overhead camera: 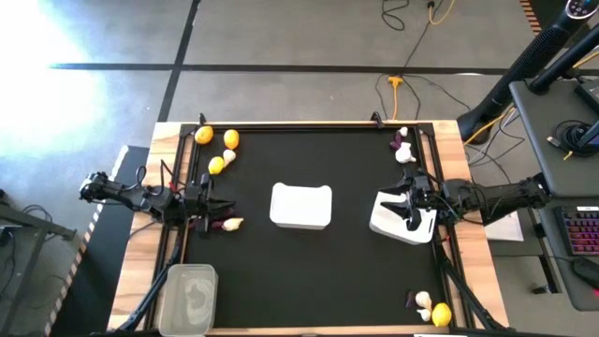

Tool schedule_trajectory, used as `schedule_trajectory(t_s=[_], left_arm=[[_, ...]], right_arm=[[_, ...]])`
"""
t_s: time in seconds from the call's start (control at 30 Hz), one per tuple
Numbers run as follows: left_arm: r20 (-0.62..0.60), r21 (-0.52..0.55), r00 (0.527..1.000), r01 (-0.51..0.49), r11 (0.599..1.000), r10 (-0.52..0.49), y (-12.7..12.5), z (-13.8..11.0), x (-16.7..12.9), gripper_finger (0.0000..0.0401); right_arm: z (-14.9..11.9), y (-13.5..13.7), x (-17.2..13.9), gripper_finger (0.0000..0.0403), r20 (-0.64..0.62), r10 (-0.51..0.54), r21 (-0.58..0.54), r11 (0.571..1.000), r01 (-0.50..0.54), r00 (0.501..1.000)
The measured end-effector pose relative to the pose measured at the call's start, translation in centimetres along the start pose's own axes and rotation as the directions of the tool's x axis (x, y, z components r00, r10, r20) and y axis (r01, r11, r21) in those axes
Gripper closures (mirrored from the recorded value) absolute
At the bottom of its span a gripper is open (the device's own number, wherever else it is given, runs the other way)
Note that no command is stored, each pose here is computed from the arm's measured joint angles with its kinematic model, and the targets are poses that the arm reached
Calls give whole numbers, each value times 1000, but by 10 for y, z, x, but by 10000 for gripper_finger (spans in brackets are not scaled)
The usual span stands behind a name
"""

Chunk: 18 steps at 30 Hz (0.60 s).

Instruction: Sort produce into baskets

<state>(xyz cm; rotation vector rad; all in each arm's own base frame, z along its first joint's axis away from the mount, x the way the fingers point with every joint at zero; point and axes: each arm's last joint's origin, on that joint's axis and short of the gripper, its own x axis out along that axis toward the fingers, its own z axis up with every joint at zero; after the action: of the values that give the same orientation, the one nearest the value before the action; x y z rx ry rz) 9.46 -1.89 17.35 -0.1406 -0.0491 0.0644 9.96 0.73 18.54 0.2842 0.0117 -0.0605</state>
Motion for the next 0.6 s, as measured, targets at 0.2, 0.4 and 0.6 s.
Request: schedule_trajectory(t_s=[0.2, 0.4, 0.6], left_arm=[[0, 0, 1000, 0, 1000, 0, 0, 0, 0, 401], [0, 0, 1000, 0, 1000, 0, 0, 0, 0, 401], [158, -105, 987, -13, 994, 30, 0, 16, -1, 401]], right_arm=[[0, 0, 0, 174, 0, 0, 0, 1000, 0, 1000], [0, 0, 0, 174, 0, 0, 0, 1000, 0, 1000], [0, 0, 0, 174, 0, 0, 0, 1000, 0, 1000]])
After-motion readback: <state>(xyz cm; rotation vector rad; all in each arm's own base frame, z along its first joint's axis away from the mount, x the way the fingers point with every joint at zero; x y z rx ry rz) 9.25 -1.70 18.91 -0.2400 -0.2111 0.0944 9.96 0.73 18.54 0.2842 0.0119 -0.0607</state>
